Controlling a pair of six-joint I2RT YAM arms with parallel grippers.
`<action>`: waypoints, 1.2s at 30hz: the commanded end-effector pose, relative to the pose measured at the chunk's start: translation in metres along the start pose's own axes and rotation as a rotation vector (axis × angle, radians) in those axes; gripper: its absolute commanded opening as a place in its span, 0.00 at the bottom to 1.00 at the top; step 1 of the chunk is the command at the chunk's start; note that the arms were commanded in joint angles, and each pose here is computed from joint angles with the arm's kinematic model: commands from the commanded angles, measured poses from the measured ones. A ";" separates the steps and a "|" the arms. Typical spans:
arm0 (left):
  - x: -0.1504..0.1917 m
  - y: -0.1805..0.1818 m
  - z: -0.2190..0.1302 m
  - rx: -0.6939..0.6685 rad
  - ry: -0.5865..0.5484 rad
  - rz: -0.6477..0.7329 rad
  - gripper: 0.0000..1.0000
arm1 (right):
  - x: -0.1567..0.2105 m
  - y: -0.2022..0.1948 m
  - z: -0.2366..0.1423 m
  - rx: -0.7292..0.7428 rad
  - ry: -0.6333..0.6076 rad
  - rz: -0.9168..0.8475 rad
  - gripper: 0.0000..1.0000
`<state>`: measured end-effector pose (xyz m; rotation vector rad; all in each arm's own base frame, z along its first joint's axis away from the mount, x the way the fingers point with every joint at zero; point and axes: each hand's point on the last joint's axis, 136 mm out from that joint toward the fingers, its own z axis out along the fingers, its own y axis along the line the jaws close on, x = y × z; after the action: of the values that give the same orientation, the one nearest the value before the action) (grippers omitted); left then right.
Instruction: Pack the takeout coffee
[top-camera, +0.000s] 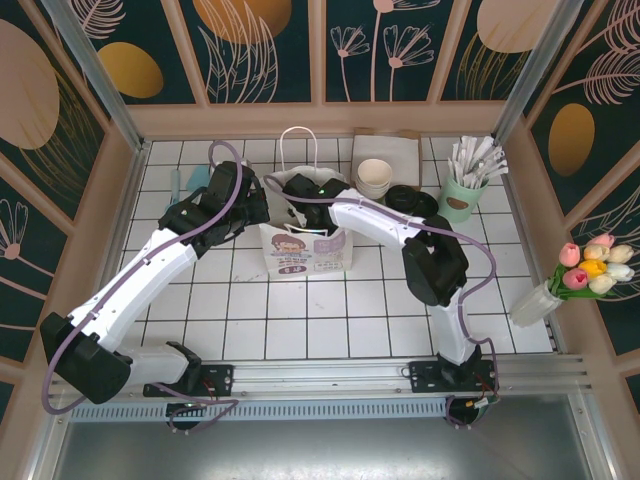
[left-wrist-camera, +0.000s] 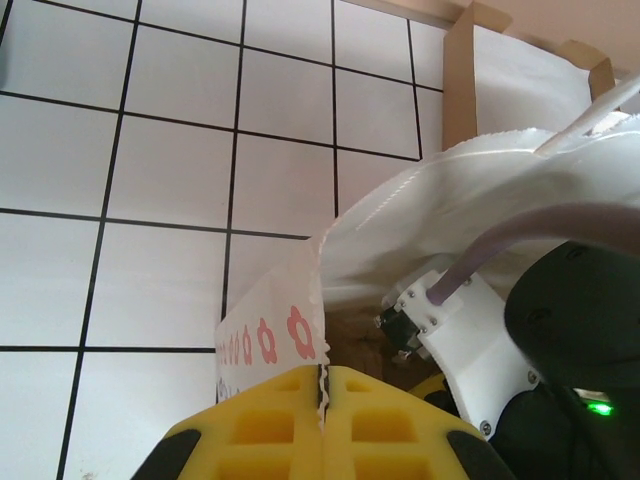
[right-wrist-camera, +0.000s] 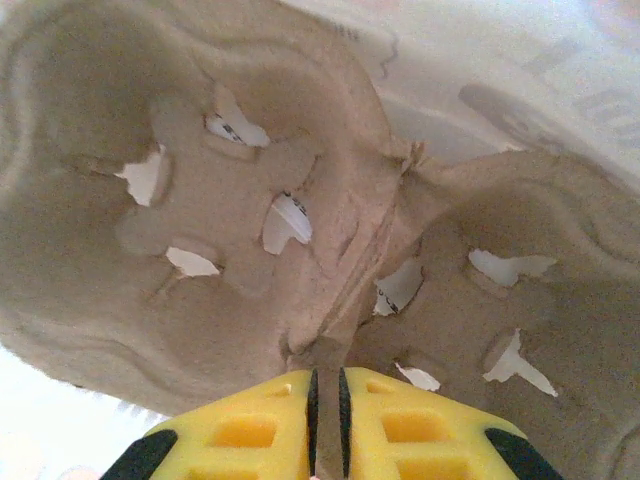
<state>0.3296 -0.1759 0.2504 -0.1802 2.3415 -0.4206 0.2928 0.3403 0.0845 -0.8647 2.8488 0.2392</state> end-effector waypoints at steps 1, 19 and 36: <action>-0.011 0.001 -0.006 -0.010 -0.038 0.000 0.01 | 0.008 -0.008 0.015 0.023 0.031 -0.018 0.16; -0.011 -0.004 -0.008 0.021 -0.043 -0.001 0.00 | 0.005 -0.039 0.025 0.200 0.043 0.001 0.18; -0.008 -0.005 -0.004 0.028 -0.028 0.029 0.00 | -0.003 -0.017 0.030 0.063 0.024 -0.060 0.22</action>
<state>0.3298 -0.1768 0.2513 -0.1671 2.3382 -0.4224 0.3086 0.3447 0.0767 -0.9153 2.8024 0.1980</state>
